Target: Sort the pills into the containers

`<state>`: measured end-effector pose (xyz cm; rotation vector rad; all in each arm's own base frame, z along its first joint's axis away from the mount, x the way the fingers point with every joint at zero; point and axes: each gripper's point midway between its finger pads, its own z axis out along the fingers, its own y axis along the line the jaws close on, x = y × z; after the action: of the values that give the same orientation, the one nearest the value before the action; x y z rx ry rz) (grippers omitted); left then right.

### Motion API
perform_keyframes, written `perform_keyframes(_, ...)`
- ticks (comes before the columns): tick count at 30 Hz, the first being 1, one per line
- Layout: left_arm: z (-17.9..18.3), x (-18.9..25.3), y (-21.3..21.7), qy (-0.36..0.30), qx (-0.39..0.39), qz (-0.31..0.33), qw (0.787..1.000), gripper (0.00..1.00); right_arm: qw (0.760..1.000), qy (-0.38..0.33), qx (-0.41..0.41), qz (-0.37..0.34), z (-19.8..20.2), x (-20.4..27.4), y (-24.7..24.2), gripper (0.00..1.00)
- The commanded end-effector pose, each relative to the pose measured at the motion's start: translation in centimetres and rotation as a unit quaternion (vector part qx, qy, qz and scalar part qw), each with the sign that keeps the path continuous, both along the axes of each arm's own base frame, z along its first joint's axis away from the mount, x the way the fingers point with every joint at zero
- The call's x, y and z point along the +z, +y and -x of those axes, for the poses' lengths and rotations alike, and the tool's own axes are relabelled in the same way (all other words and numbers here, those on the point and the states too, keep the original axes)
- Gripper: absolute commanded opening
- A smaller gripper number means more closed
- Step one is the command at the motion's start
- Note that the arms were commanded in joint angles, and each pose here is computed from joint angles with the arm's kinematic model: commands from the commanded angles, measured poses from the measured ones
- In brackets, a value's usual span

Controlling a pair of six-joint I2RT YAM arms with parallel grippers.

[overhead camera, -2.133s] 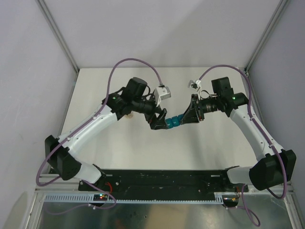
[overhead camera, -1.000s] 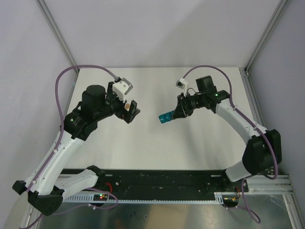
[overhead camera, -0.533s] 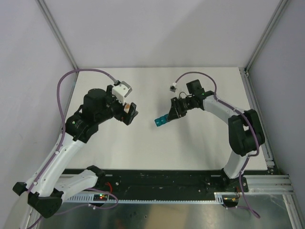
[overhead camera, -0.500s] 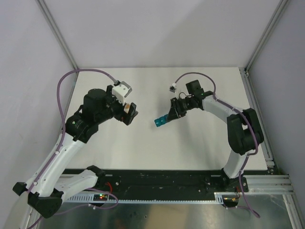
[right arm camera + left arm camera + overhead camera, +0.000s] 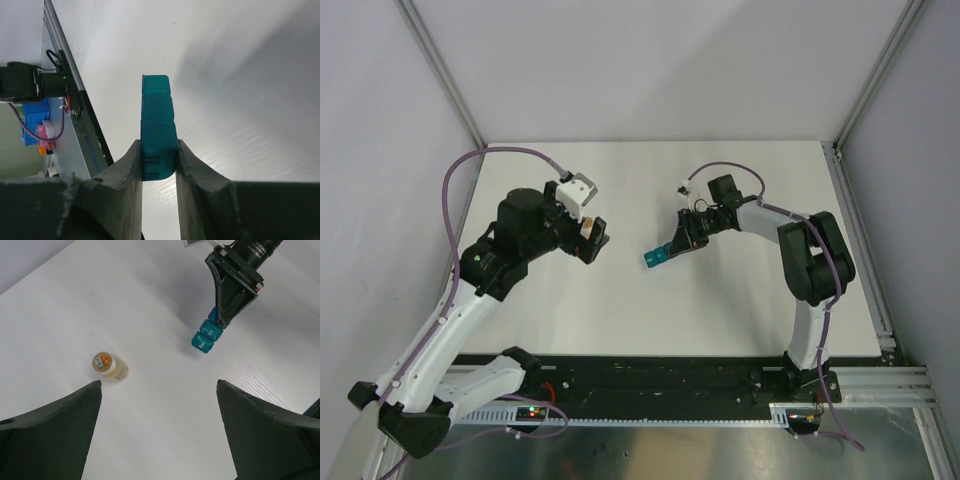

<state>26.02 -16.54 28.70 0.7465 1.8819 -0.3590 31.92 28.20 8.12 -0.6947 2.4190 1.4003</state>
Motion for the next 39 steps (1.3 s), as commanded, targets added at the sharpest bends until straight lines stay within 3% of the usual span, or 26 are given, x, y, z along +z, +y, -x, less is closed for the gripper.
perform_keyframes(1,-0.2,1.3,0.3,-0.028,0.002,0.011,1.000,1.00,1.000,0.004,-0.022,-0.013,-2.0,0.2,-0.3,0.00)
perform_keyframes(22,-0.4,0.7,0.2,-0.025,0.003,0.010,1.000,1.00,0.997,0.050,-0.060,0.013,-1.8,-2.7,-2.6,0.00)
perform_keyframes(39,-0.6,0.3,0.1,-0.022,0.003,0.009,1.000,1.00,0.993,0.065,-0.093,-0.018,-3.4,-2.2,-2.4,0.02)
